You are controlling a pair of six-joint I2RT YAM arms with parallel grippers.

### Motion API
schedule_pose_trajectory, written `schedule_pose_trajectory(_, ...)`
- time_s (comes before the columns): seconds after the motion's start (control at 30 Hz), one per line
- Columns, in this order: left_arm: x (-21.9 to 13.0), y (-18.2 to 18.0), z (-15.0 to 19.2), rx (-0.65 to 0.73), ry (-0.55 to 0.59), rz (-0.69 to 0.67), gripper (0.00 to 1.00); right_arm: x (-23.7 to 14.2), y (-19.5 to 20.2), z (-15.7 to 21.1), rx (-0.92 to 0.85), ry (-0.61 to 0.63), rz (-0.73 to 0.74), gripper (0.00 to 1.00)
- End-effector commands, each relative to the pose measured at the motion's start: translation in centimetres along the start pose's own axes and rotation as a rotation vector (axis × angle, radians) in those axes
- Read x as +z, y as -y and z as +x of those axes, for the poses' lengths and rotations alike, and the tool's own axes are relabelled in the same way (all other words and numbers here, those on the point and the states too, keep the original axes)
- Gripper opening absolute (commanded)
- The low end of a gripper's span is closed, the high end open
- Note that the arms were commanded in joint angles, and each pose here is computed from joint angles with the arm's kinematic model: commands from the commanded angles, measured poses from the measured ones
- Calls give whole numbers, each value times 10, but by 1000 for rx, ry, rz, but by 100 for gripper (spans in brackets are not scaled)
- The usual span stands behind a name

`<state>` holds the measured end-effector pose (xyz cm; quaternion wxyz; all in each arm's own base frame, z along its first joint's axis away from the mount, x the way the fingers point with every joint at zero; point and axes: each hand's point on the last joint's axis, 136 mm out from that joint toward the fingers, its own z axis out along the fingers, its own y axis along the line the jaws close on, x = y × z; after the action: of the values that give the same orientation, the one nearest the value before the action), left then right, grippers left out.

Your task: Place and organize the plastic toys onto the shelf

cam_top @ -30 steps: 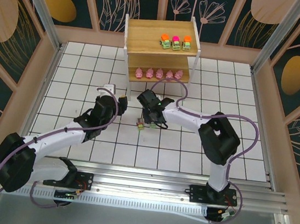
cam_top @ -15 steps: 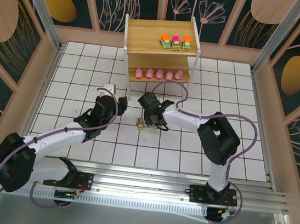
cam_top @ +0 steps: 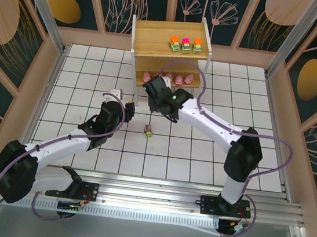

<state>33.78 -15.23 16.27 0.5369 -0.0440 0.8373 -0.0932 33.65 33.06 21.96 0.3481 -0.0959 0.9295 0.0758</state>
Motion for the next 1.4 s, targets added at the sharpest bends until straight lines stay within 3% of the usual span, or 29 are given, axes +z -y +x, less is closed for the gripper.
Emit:
schedule_pose_trajectory(0.0,2,7,-10,-7,15,23,73,-47,7,-37,-32,82,38,19)
schedule_pose_trajectory(0.27,2,10,-8,-4,10,39,73,-100,-5,-125,-46,252,31,18)
schedule_pose_trajectory(0.43,5,13,-4,7,-6,52,73,-99,10,-165,-5,320,19,17)
schedule_pose_trajectory(0.8,8,14,-2,18,-20,49,73,-87,16,-203,12,429,-43,16)
schedule_pose_trajectory(1.1,8,14,-3,17,-16,45,73,-89,12,-210,20,468,-58,16)
schedule_pose_trajectory(1.37,9,13,-4,20,-15,36,73,-65,11,-214,0,456,-52,16)
